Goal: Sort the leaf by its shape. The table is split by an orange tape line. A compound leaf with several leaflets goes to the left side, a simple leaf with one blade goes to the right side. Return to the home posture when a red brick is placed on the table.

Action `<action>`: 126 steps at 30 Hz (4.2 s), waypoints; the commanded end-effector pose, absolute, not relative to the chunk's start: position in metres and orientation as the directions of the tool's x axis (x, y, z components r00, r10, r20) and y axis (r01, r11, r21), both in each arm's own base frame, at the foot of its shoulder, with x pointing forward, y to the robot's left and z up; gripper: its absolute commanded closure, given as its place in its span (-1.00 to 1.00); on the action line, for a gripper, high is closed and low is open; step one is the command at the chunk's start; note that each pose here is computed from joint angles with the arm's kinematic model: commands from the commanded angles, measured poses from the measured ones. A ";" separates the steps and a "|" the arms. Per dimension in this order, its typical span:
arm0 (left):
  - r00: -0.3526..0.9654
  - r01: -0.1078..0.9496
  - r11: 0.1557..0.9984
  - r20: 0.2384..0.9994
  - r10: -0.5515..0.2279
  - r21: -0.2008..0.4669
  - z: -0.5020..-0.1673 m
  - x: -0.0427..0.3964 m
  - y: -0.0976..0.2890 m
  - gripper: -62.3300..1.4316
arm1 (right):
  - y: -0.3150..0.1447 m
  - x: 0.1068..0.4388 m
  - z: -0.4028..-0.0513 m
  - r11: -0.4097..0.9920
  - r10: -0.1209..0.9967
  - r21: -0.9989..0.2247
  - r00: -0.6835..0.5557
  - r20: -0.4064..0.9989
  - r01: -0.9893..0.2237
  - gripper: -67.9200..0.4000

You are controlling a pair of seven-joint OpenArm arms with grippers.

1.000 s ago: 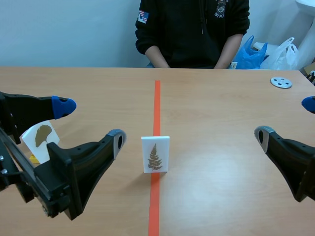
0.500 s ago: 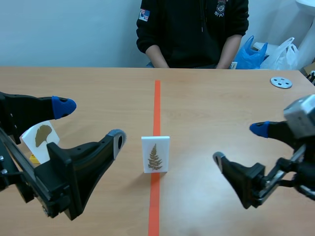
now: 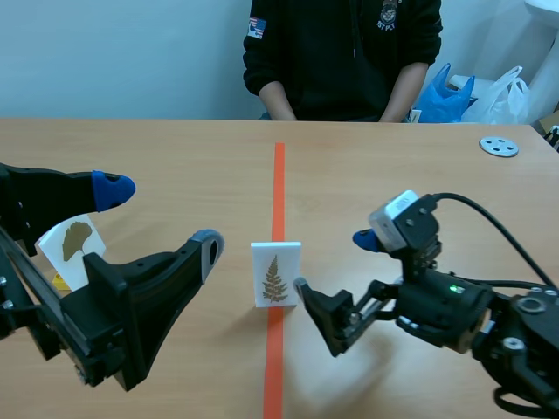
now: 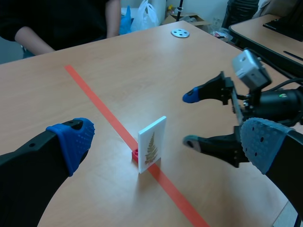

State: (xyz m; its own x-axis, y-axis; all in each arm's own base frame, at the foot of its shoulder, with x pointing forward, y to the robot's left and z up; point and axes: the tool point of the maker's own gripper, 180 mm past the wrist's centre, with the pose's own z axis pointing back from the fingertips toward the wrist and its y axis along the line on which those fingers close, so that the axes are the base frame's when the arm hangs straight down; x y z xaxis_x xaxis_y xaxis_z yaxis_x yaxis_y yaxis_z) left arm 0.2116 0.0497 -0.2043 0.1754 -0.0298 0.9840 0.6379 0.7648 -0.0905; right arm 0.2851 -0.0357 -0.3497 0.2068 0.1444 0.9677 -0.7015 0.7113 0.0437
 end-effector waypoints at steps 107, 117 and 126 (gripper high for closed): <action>0.164 0.640 0.767 0.984 -0.069 -0.053 -0.206 0.212 0.052 -1.00 | -0.331 0.395 -0.348 0.978 -0.055 -0.010 0.301 0.952 0.209 0.49; 0.166 0.641 0.766 0.983 -0.073 -0.051 -0.207 0.212 0.052 -1.00 | -0.336 0.398 -0.331 0.979 -0.056 0.008 0.233 0.971 0.205 -0.29; 0.169 0.641 0.766 0.983 -0.076 -0.051 -0.208 0.212 0.052 -1.00 | -0.332 0.399 -0.283 0.991 0.040 -0.057 0.143 0.989 0.118 -0.65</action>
State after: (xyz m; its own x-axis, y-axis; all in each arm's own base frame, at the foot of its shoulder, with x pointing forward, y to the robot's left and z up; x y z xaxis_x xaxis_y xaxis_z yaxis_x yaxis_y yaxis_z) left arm 0.2106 0.0507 -0.2117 0.1800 -0.0885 0.9797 0.6434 0.7639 -0.0492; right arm 0.3968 -0.3217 -0.3067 0.1904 -0.0013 0.9817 0.1195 0.9926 -0.0218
